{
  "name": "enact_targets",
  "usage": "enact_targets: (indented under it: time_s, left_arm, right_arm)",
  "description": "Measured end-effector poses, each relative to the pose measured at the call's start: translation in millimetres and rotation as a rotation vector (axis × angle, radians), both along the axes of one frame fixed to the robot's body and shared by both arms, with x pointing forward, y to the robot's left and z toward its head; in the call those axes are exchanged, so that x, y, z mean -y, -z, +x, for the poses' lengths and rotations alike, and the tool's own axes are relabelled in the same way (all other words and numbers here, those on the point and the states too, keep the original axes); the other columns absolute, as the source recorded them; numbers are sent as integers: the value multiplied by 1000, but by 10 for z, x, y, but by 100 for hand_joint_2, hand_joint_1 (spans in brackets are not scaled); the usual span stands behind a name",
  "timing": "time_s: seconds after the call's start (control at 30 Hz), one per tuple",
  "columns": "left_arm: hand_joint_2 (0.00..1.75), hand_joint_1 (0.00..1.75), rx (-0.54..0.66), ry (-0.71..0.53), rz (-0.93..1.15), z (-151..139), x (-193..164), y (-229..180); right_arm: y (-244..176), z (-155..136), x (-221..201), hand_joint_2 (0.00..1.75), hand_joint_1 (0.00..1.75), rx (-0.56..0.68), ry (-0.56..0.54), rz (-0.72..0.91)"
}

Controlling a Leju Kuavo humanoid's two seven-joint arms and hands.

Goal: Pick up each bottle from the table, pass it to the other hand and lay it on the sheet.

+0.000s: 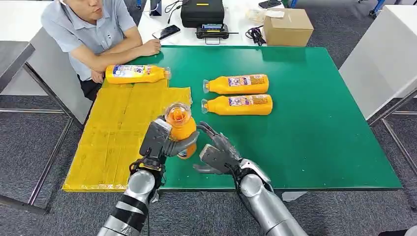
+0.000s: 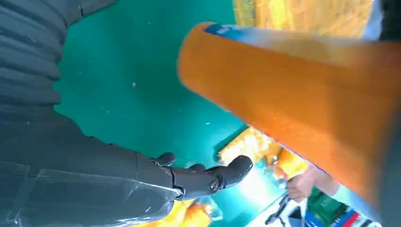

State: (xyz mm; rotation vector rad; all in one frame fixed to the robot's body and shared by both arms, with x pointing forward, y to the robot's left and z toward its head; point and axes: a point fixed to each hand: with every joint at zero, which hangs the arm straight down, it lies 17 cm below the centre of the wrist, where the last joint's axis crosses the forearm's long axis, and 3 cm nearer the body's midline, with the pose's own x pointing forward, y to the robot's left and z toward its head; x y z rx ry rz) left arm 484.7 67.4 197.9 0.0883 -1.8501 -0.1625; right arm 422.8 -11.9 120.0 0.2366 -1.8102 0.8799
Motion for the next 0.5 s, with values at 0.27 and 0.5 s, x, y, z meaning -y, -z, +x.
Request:
enact_targets:
  time_s: [0.27, 0.5]
  left_arm:
    - [175, 175, 43, -131, 244, 130, -309, -17]
    - [175, 175, 68, -180, 462, 175, -378, -5]
  right_arm:
    - [-175, -121, -130, 175, 0, 44, -33, 15]
    - [-251, -170, -186, 175, 0, 62, -50, 20]
